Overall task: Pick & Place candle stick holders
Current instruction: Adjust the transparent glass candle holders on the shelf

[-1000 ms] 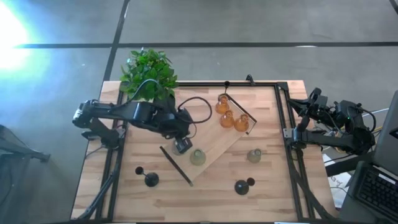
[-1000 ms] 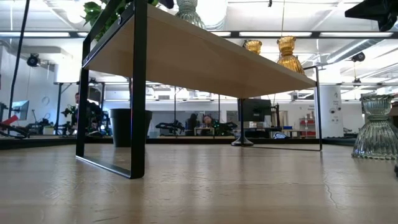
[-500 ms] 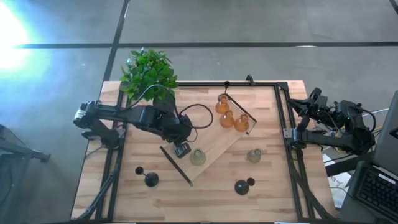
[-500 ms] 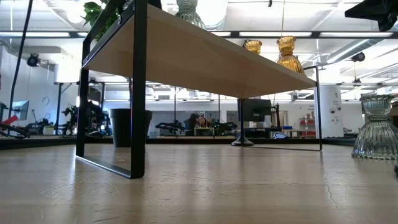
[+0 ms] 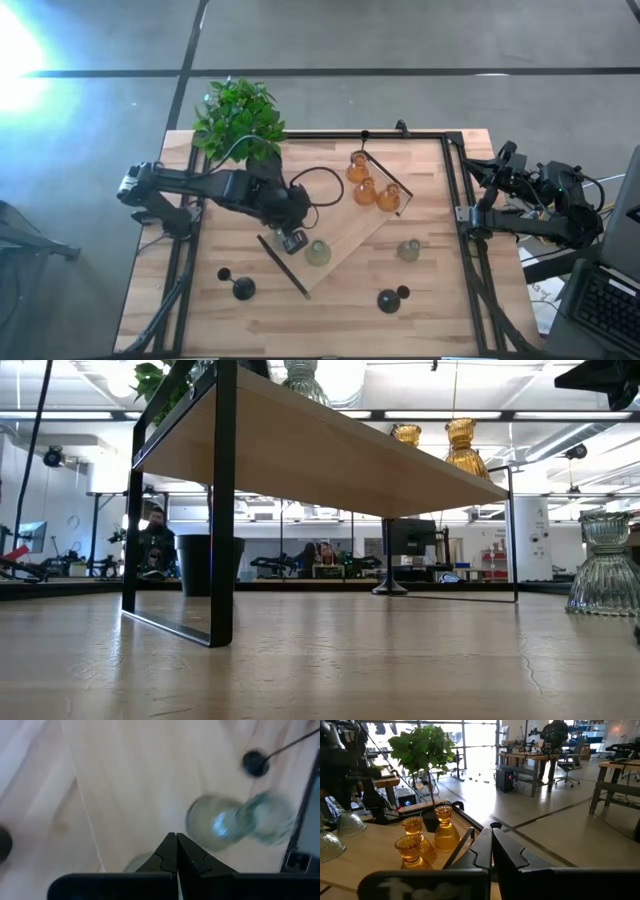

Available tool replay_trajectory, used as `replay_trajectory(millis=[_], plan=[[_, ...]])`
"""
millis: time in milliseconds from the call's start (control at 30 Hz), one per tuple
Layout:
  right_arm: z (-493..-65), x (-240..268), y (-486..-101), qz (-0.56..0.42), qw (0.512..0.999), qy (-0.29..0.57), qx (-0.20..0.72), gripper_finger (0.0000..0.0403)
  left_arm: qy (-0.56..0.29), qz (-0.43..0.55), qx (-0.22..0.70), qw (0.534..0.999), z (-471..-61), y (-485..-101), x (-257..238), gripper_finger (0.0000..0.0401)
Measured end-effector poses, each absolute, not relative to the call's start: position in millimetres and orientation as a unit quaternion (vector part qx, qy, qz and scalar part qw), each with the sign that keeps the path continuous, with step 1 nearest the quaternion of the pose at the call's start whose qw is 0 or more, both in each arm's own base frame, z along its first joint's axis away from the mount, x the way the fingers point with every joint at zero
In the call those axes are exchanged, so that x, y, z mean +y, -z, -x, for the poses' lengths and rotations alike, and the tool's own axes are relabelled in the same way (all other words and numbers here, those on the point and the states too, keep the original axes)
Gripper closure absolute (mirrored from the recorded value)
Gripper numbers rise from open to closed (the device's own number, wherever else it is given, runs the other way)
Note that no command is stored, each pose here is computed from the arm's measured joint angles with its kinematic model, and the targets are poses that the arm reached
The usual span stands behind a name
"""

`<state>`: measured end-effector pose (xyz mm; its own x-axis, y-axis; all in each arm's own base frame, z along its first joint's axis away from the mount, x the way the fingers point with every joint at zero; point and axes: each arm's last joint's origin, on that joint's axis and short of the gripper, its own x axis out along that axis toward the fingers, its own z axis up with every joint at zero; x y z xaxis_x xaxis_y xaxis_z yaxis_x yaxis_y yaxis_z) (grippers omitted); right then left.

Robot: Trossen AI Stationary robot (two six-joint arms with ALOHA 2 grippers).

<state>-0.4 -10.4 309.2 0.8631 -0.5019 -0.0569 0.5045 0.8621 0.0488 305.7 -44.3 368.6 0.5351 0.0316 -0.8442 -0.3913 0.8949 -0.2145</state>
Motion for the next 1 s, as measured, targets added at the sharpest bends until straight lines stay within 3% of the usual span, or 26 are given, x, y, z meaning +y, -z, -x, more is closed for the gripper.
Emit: replay_trajectory(millis=[200,433,633,1000], plan=[[0,-10,-309,-0.031,0.965,0.261,0.021,0.0394,-0.087,0.196,0.374,0.902,-305,-402,-44,0.0401],[0,-10,-309,-0.031,0.965,0.261,0.021,0.0394,0.060,0.200,0.287,0.935,-312,-428,-64,0.0401],[0,-10,-309,-0.031,0.965,0.261,0.021,0.0394,0.100,0.150,0.307,0.934,-314,-417,-89,0.0401],[0,-10,-309,-0.031,0.965,0.261,0.021,0.0394,0.069,0.103,0.336,0.934,-337,-383,-119,0.0401]])
